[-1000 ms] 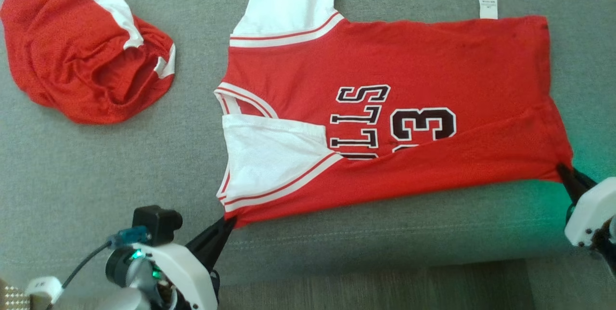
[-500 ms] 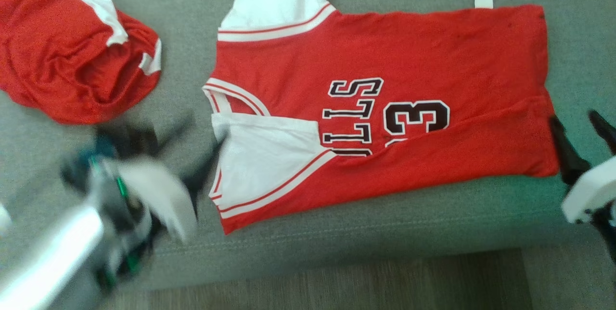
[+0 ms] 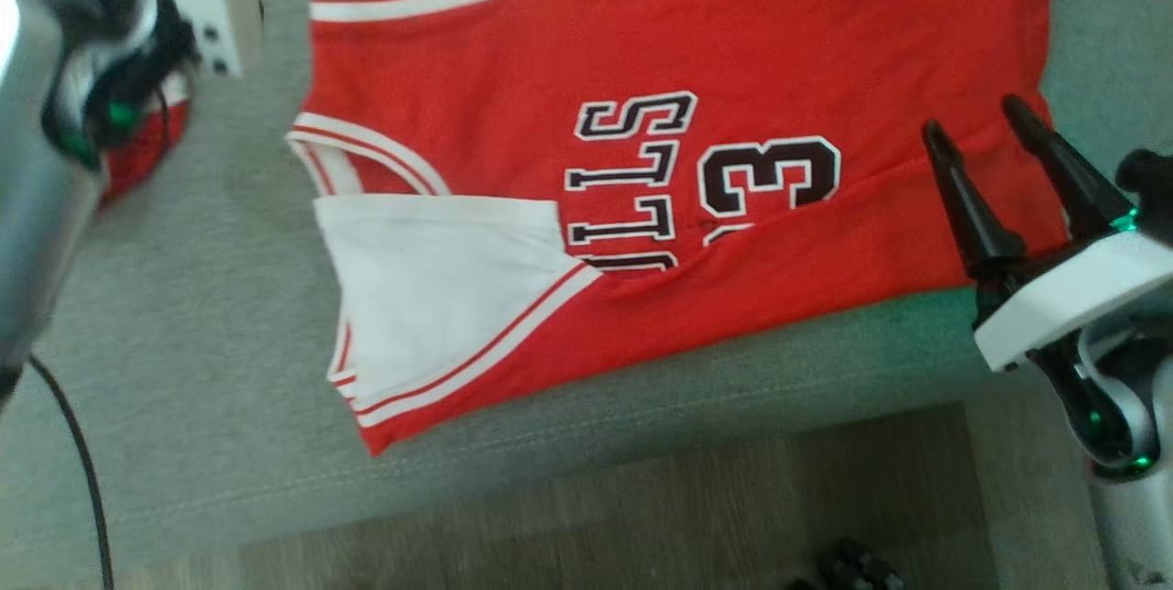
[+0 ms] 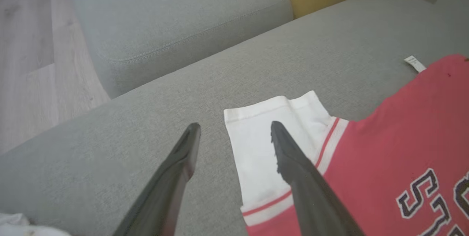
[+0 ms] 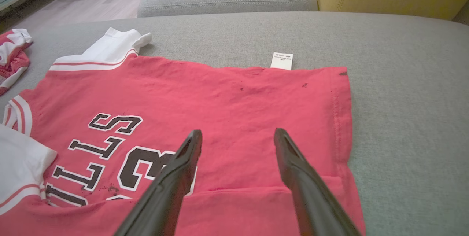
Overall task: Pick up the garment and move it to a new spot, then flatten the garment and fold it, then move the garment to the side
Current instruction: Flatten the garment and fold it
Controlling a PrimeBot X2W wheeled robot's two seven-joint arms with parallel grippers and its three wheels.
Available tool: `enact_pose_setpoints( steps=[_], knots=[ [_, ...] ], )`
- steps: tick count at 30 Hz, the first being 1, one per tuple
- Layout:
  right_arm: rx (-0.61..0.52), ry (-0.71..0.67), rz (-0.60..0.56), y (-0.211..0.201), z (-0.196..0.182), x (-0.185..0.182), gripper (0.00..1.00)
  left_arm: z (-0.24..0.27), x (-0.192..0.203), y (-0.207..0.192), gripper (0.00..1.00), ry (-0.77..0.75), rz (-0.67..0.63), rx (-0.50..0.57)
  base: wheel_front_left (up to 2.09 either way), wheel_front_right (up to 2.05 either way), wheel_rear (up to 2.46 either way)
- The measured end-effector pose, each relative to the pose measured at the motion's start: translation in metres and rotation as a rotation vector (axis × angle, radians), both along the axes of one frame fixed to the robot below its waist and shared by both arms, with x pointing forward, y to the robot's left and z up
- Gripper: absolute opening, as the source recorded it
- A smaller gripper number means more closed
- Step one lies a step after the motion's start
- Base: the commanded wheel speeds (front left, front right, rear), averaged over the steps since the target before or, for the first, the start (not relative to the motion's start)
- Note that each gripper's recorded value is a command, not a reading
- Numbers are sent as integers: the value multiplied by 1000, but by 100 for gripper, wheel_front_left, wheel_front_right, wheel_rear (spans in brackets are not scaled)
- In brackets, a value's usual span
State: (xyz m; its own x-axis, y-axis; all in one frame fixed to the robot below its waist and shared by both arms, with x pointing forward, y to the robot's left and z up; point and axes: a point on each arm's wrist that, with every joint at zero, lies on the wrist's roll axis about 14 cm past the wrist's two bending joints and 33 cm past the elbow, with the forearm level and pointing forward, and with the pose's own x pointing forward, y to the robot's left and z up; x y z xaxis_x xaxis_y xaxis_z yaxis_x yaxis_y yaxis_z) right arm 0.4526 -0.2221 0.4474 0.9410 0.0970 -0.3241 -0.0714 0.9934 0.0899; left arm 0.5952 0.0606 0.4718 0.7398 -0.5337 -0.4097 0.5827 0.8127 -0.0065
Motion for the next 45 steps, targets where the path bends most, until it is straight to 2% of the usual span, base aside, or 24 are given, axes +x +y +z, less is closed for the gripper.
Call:
enact_pose_setpoints(
  steps=[11,20,25,34,37,45],
  knots=[
    [-22,44,-41,-18,-28,3,100,-68,52,-20,100,138,-4,93,0,0,0],
    [-40,64,-69,-29,-38,0,100,-107,55,-27,100,214,-35,155,0,0,0],
    [-38,66,-78,-32,-39,-1,100,-106,59,-32,0,201,-57,164,0,0,0],
    [-21,27,-93,-39,-27,18,100,-107,63,-35,0,189,-71,155,0,0,0],
    [-67,34,-116,-54,-16,35,100,-98,62,-36,0,168,-76,142,0,0,0],
    [-178,246,-109,-62,4,90,100,-67,53,-38,0,110,-121,135,0,0,0]
  ],
)
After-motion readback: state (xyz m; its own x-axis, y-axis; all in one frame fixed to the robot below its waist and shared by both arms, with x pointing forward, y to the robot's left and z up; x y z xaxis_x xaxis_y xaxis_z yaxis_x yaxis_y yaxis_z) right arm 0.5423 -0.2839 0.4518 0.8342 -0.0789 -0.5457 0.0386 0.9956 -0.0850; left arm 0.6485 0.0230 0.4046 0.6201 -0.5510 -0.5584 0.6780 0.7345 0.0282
